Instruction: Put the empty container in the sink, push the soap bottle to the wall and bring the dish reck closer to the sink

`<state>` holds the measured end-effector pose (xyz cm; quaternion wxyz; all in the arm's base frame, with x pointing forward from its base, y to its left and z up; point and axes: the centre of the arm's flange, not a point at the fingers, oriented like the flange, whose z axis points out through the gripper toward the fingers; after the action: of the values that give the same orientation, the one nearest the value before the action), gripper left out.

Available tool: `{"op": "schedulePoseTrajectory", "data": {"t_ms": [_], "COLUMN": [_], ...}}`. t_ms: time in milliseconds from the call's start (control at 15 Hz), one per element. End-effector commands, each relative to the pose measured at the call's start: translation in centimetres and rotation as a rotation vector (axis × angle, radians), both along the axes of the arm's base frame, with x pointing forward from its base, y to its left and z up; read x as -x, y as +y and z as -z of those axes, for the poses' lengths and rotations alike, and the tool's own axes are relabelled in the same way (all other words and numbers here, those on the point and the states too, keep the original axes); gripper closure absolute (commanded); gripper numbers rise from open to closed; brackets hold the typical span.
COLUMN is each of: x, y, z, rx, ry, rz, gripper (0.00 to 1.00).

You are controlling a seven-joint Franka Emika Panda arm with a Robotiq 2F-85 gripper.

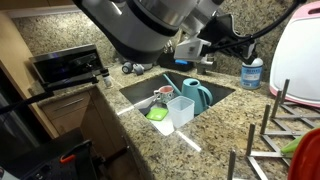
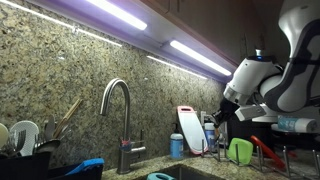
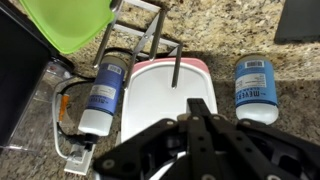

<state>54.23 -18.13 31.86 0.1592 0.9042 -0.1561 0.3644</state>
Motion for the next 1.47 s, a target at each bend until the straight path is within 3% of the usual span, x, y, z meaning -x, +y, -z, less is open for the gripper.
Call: {"op": "schedulePoseTrajectory", "data": {"t_ms": [0, 267, 333, 400, 600, 1133, 1400], "x": [-2.0, -2.0, -2.0, -2.1, -2.1, -4.1, -4.6], "y": [-1.5, -3.7, -4.1, -4.2, -3.4, 3.0, 3.4], "z": [1.3, 2.0, 2.1, 2.3, 2.9, 3.2, 3.7], "rx": [0.017, 0.033, 0.036, 0.042, 0.045, 0.095, 0.107], "ry": [0.028, 0.04, 0.046, 0.046, 0.067, 0.084, 0.102], "rz": [0.084, 0.156, 0.163, 0.172, 0.155, 0.053, 0.04], "gripper": [1.0, 1.0, 0.94, 0.71, 0.6, 0.01, 0.0]}}
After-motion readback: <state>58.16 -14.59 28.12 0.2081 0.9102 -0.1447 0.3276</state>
